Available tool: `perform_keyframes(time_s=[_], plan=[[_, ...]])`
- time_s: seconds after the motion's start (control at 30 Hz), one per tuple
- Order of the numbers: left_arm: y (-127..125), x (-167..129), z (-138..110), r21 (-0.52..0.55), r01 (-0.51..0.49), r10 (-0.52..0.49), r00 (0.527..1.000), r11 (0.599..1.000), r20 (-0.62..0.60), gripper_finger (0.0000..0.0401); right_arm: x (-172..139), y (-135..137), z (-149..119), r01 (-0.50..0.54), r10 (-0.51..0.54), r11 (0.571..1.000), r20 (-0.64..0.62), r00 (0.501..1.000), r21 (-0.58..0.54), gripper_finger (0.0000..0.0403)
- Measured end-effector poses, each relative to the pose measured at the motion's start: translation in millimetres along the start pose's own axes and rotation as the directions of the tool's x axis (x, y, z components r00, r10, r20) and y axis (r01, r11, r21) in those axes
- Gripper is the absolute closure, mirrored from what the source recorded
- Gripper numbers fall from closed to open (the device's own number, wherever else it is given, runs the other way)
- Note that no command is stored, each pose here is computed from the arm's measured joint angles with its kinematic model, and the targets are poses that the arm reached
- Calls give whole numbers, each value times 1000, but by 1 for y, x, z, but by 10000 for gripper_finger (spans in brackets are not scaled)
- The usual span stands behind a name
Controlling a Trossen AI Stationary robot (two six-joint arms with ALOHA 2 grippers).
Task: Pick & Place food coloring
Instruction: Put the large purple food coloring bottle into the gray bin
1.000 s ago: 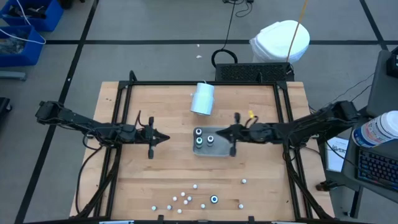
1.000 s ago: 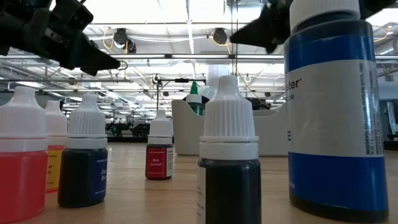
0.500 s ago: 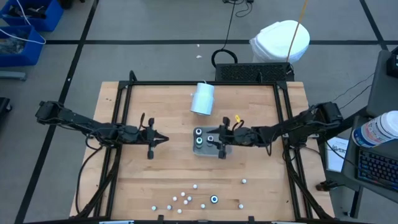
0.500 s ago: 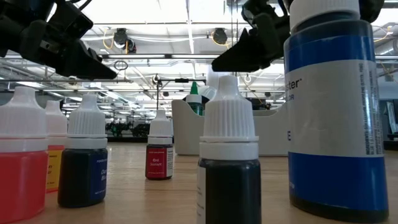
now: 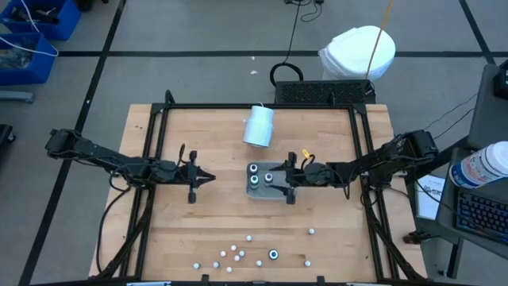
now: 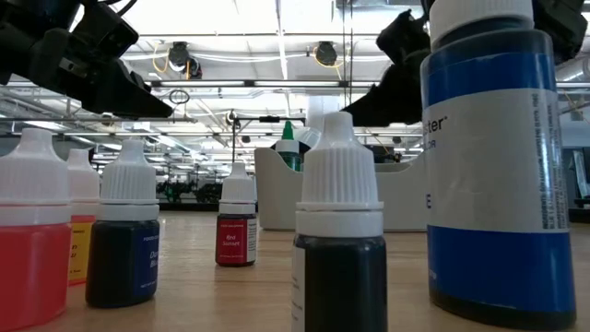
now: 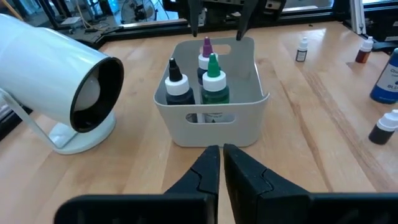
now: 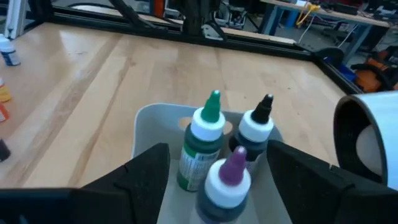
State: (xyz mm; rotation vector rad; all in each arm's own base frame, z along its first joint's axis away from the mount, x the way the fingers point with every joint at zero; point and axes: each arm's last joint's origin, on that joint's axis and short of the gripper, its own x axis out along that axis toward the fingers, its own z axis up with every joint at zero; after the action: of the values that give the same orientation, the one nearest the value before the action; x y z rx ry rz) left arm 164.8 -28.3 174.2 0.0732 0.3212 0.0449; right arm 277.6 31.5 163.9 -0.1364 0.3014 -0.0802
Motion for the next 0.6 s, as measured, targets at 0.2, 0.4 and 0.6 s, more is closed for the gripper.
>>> perform_keyframes(time_s=[0.2, 0.4, 0.6], plan=[[1, 0, 0, 9, -24, 24, 1000, 1000, 5, 383, -1, 0, -2, 6, -6, 1000, -3, 1000, 28, 165], [1, 0, 2, 6, -29, 29, 999, 1000, 15, 396, 1, -1, -6, 61, -59, 996, -18, 998, 62, 171], [1, 0, 2, 3, -29, 29, 999, 1000, 26, 368, 2, -1, -7, 83, -80, 991, -25, 996, 106, 169]])
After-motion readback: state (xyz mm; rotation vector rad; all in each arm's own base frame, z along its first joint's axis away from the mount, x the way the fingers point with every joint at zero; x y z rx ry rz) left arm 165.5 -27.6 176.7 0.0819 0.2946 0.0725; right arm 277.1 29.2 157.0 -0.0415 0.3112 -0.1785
